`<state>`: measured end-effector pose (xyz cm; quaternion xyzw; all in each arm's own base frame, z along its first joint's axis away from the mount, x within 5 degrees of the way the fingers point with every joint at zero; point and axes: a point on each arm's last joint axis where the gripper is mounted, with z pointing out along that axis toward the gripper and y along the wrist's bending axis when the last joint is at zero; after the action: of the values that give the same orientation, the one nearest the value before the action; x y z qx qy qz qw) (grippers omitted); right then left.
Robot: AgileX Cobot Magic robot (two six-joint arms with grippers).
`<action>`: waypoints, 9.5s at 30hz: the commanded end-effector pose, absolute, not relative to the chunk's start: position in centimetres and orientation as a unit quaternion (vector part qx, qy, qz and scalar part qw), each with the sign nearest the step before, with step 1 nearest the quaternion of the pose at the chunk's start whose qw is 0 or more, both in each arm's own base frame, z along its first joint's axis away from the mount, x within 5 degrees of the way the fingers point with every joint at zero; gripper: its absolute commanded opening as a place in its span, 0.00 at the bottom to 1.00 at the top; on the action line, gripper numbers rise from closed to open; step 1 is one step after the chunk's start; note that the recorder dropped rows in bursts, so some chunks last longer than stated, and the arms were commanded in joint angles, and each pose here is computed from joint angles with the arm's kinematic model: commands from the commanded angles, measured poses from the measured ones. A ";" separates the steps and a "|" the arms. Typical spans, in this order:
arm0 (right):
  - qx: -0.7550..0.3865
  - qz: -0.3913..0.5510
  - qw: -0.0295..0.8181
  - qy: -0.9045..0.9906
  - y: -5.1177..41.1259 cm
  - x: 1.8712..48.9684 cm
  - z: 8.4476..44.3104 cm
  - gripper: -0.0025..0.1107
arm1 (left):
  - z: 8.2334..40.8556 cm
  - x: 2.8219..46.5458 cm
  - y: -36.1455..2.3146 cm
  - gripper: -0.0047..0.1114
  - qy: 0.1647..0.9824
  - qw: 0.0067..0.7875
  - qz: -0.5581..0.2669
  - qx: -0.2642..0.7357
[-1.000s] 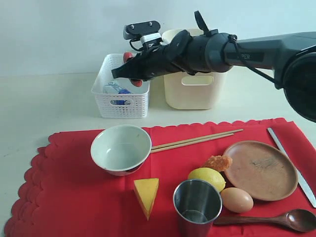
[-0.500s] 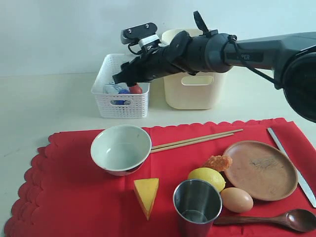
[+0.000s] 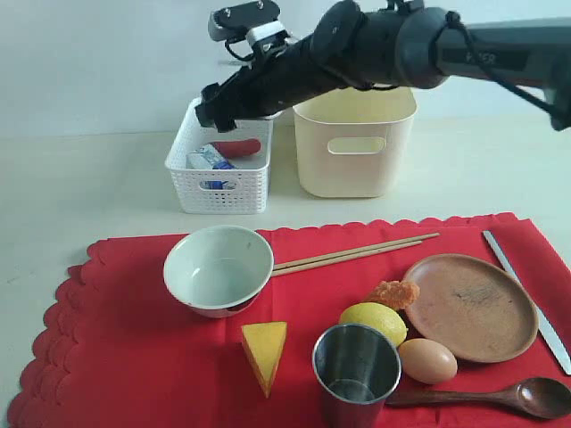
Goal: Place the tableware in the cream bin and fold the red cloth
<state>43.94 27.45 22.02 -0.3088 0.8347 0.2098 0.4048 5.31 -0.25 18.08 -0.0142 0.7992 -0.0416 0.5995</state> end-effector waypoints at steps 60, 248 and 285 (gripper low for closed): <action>-0.383 -0.065 0.088 0.917 14.3 28.3 17.9 0.55 | 18.1 5.3 -0.2 0.51 0.795 0.604 -0.043 -0.016; -0.295 0.057 0.424 0.854 7.5 13.9 29.8 0.02 | 18.1 5.3 -0.2 0.51 0.795 0.604 -0.044 -0.017; -0.253 0.083 0.497 0.826 6.2 11.8 30.8 0.02 | 18.1 5.3 -0.3 0.51 0.795 0.604 -0.045 -0.015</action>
<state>11.78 6.22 30.97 -0.2604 0.8247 0.0803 0.4956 5.31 -0.25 18.08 -0.0142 0.7992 -0.0416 0.5995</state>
